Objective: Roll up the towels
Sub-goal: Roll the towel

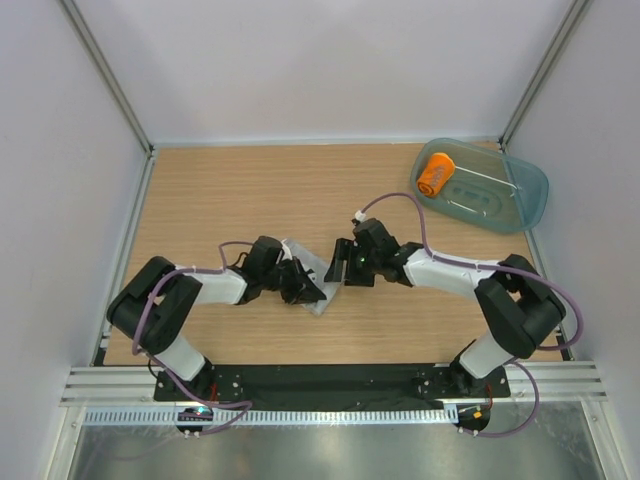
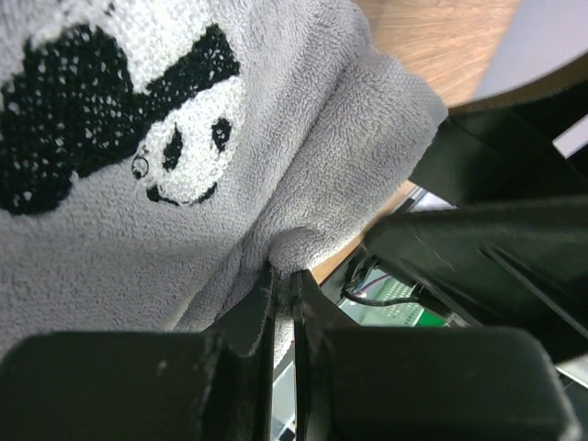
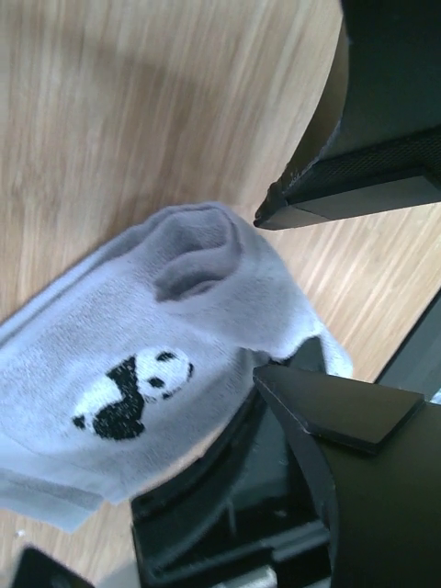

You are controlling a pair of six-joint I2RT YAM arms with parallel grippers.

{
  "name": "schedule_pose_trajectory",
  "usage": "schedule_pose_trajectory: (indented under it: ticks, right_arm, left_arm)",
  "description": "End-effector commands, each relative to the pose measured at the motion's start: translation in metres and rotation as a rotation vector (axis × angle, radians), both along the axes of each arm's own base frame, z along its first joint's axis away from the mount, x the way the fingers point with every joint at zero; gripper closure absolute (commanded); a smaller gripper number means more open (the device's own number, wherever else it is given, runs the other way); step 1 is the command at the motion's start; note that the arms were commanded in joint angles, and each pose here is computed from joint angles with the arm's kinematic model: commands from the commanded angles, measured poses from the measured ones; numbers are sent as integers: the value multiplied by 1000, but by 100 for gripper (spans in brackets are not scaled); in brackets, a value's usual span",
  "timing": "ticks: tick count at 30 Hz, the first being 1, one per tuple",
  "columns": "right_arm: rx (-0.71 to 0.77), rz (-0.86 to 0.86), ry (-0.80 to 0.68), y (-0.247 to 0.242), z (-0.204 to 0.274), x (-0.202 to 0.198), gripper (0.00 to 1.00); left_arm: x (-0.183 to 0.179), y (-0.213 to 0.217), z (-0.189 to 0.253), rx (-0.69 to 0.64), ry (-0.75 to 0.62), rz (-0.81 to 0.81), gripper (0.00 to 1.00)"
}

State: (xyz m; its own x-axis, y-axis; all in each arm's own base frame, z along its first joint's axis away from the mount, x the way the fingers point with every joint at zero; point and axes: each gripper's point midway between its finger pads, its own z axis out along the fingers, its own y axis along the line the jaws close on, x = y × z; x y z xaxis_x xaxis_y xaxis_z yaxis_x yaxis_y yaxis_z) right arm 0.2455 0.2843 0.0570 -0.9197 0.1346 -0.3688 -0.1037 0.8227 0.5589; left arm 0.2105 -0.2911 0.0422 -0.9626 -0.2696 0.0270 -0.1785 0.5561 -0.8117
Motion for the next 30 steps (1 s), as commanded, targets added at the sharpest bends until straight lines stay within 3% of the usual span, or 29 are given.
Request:
schedule_pose_trajectory:
  ticks: [1, 5, 8, 11, 12, 15, 17, 25, 30]
  right_arm:
    - [-53, -7, -10, 4, -6, 10, 32]
    - [-94, 8, 21, 9, -20, 12, 42]
    - [-114, 9, 27, 9, -24, 12, 66]
    - [-127, 9, 26, 7, -23, 11, 76]
    - [-131, 9, 25, 6, -23, 12, 77]
    - [-141, 13, 29, 6, -23, 11, 80]
    - [-147, 18, 37, 6, -25, 10, 82]
    - [-154, 33, 58, 9, -27, 9, 83]
    - [-156, 43, 60, 11, -25, 9, 83]
  left_arm:
    - [5, 1, 13, 1, -66, -19, 100]
    - [4, 4, 15, 15, -79, -18, 100]
    - [4, 8, 15, 45, -97, -20, 100]
    - [7, 13, 16, 89, -139, -25, 96]
    - [5, 15, 15, 110, -135, -26, 84]
    - [4, 14, 21, 120, -183, -46, 65]
    - [2, 9, 27, 135, -224, -71, 57]
    - [-15, -9, 39, 284, -408, -218, 48]
    - [-16, 3, 29, 510, -479, -241, 47]
